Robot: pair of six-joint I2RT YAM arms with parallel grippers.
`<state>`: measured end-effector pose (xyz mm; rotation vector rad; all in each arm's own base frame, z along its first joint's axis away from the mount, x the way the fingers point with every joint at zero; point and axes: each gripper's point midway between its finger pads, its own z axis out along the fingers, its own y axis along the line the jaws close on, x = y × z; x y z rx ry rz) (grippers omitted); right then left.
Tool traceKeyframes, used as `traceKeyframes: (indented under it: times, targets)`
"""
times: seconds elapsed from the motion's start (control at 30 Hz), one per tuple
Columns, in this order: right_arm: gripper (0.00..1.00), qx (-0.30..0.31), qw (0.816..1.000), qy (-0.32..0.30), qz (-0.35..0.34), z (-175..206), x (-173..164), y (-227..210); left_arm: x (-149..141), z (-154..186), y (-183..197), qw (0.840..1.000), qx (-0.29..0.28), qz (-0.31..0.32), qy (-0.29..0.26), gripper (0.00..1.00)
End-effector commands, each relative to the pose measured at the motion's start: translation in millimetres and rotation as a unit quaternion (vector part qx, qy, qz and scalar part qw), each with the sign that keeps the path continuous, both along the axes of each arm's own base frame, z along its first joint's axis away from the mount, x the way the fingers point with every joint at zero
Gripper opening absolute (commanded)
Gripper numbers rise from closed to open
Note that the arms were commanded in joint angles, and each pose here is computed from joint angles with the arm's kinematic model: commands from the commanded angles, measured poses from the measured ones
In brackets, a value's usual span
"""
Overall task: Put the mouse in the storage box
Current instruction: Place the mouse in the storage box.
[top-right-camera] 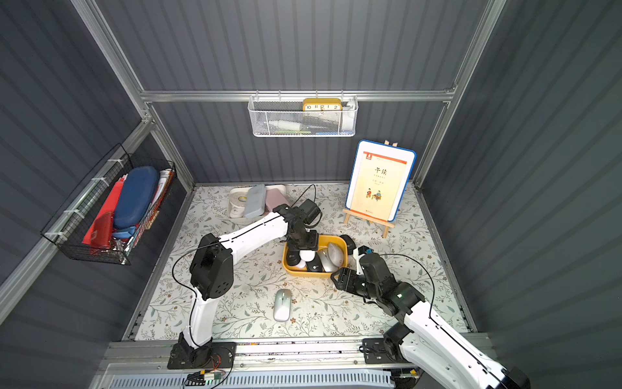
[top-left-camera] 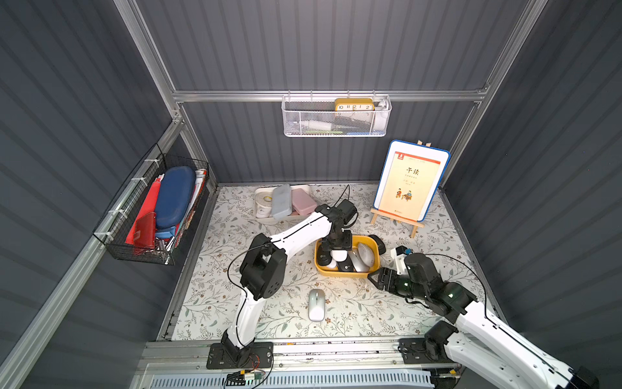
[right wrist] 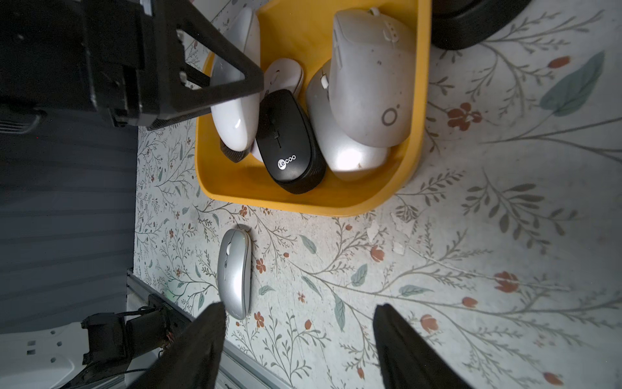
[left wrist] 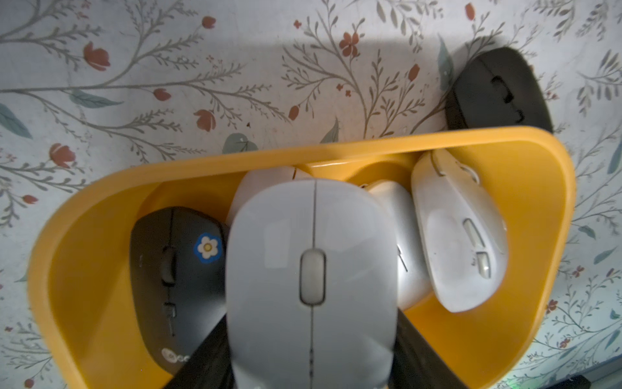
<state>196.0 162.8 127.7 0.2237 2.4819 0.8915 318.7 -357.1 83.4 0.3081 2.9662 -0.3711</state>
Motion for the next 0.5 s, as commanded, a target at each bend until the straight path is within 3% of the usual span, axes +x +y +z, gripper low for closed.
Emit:
traceKeyframes:
  times: [0.0, 0.17, 0.37, 0.47]
  targets:
    - [0.74, -0.005, 1.000, -0.010, 0.001, 4.0, 0.9, -1.8, -10.5, -13.0, 4.6, 0.999, 0.029, -0.020, 0.022, 0.62]
    - [0.74, -0.005, 1.000, -0.015, 0.003, 3.3, -1.2, -3.2, -16.3, -21.4, 5.5, 0.998, 0.042, -0.026, 0.037, 0.63]
    - [0.76, -0.022, 1.000, -0.019, -0.003, 3.6, -6.7, -12.8, -13.2, -8.3, 6.2, 0.999, 0.036, -0.025, 0.021, 0.81]
    - [0.77, -0.018, 1.000, -0.024, -0.003, 5.7, -6.5, -12.6, -10.1, -3.0, 1.9, 0.999, 0.028, -0.025, 0.014, 0.83]
